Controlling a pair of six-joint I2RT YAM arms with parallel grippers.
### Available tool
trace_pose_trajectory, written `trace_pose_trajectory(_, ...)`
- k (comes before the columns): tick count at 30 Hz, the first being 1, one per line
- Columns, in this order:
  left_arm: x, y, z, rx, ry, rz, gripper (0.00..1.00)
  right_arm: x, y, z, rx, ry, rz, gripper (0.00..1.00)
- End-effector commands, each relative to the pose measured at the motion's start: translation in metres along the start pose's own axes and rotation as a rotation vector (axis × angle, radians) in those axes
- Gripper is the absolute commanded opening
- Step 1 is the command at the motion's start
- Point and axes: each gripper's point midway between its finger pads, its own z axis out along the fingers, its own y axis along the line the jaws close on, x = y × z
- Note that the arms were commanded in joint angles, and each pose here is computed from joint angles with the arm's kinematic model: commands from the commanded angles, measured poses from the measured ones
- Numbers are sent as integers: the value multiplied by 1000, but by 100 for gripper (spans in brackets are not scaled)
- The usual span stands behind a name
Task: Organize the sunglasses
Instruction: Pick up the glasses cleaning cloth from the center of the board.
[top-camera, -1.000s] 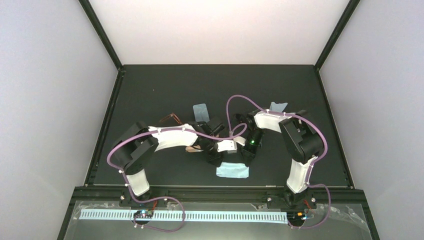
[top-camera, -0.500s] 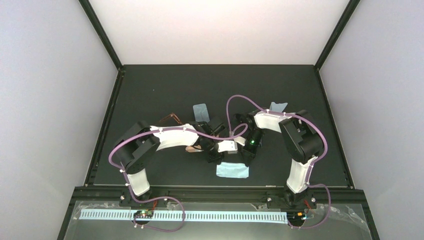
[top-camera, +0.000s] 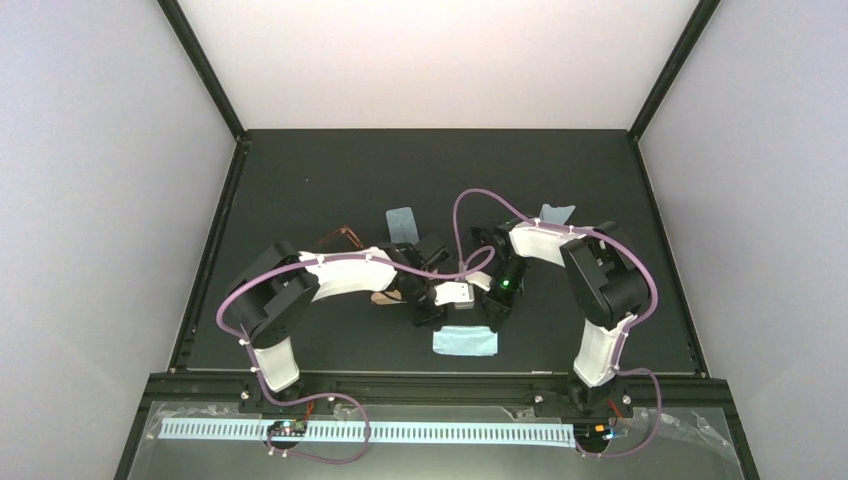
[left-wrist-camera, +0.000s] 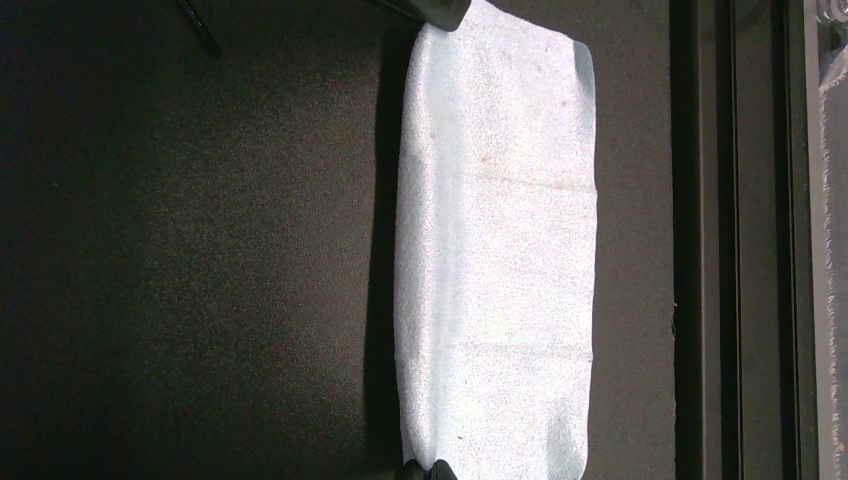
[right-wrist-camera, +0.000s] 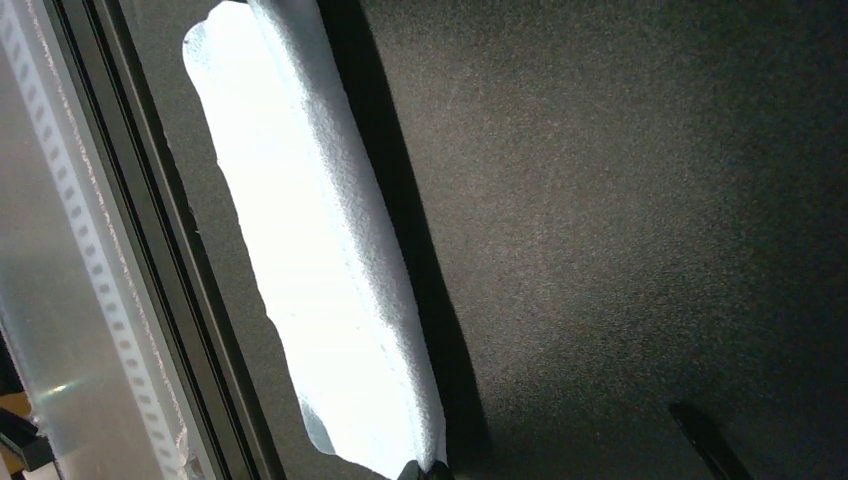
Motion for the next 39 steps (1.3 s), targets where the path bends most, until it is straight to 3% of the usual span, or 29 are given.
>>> trace_pose_trajectory(1, -21, -3, -19, -1, -71, 31, 1, -11, 6, -15, 6, -53, -26, 1)
trace_pose_trajectory(11, -24, 1, -44, -34, -126, 50, 1, -23, 12, -32, 17, -100, -64, 1)
trace_pose_trajectory(39, 10, 8, -78, -77, -83, -10, 1, -79, 28, -76, 12, -239, -158, 1)
